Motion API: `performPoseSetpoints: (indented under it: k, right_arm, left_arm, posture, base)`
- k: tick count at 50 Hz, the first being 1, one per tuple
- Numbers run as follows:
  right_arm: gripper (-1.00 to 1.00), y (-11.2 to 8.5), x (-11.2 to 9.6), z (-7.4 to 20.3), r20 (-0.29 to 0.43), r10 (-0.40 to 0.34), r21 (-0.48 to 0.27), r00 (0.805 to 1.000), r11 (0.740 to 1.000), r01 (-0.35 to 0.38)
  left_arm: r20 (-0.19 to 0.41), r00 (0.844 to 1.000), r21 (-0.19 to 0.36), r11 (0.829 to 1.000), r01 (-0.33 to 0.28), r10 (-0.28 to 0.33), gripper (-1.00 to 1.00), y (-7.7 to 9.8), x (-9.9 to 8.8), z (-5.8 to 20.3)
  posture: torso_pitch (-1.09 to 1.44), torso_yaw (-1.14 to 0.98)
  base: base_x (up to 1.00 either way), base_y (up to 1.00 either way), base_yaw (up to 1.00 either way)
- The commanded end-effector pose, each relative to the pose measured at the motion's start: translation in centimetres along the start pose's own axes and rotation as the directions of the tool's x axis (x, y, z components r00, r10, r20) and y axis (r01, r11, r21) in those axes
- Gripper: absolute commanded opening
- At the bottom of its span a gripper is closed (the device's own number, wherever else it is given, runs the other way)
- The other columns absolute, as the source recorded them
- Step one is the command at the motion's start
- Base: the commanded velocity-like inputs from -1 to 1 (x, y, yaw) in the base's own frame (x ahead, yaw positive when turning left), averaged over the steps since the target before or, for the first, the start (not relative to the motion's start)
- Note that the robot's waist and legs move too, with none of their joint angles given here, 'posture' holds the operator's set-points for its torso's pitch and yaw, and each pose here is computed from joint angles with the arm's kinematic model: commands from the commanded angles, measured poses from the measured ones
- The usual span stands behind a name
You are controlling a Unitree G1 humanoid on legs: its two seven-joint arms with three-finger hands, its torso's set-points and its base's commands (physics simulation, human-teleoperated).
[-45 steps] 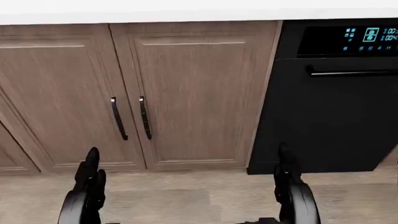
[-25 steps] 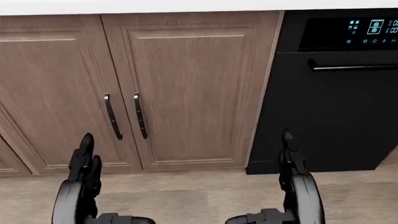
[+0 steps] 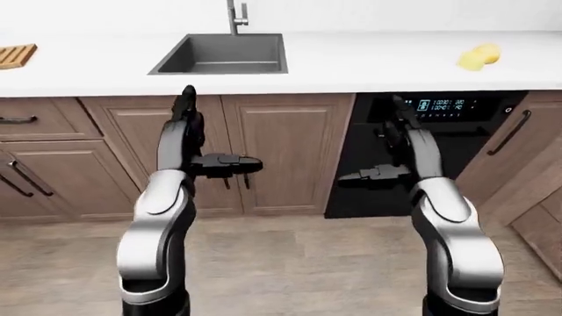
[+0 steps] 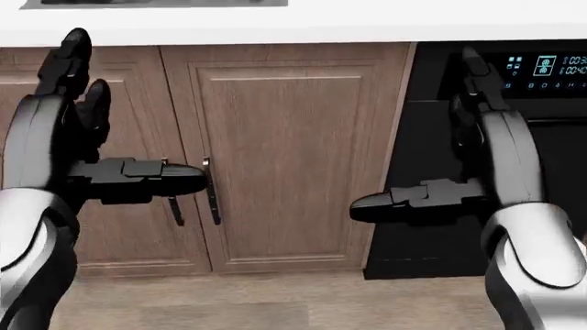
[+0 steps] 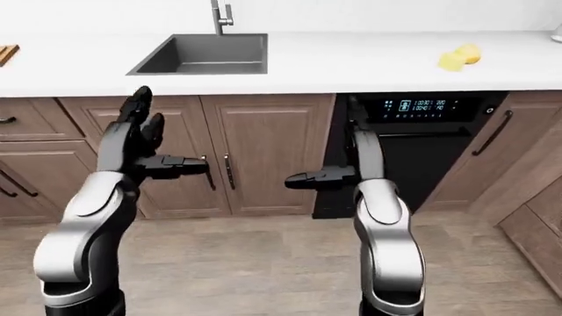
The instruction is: Place the bread and cheese on the cutting board.
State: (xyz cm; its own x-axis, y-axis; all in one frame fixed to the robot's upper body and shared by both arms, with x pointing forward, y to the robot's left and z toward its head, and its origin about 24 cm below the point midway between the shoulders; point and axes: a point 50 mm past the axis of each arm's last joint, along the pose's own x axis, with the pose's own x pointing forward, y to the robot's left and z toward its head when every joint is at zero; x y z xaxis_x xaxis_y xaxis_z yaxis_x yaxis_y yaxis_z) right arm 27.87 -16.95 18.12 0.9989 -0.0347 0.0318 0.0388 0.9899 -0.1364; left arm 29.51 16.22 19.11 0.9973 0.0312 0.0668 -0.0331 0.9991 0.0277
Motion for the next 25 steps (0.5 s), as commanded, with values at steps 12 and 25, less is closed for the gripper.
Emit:
performPoseSetpoints:
  k: [12, 25]
  right_arm:
    - [1.0, -0.2, 1.9, 4.2, 0.052, -0.036, -0.026, 0.998, 0.999, 0.037]
    - [1.0, -0.5, 2.0, 7.4, 0.081, -0.021, -0.032, 0.996, 0.999, 0.024]
  left_arm:
    - [0.079, 0.997, 0.024, 1.0, -0.01, 0.008, 1.0, 0.5, 0.9, 4.3]
    - [0.082, 0.996, 0.012, 1.0, -0.029, 0.028, 1.0, 1.1, 1.9, 5.2]
  posture:
    - [0.0, 0.0]
    - [0.0, 0.0]
  base:
    - [0.0, 0.0, 0.0]
    - [0.0, 0.0, 0.0]
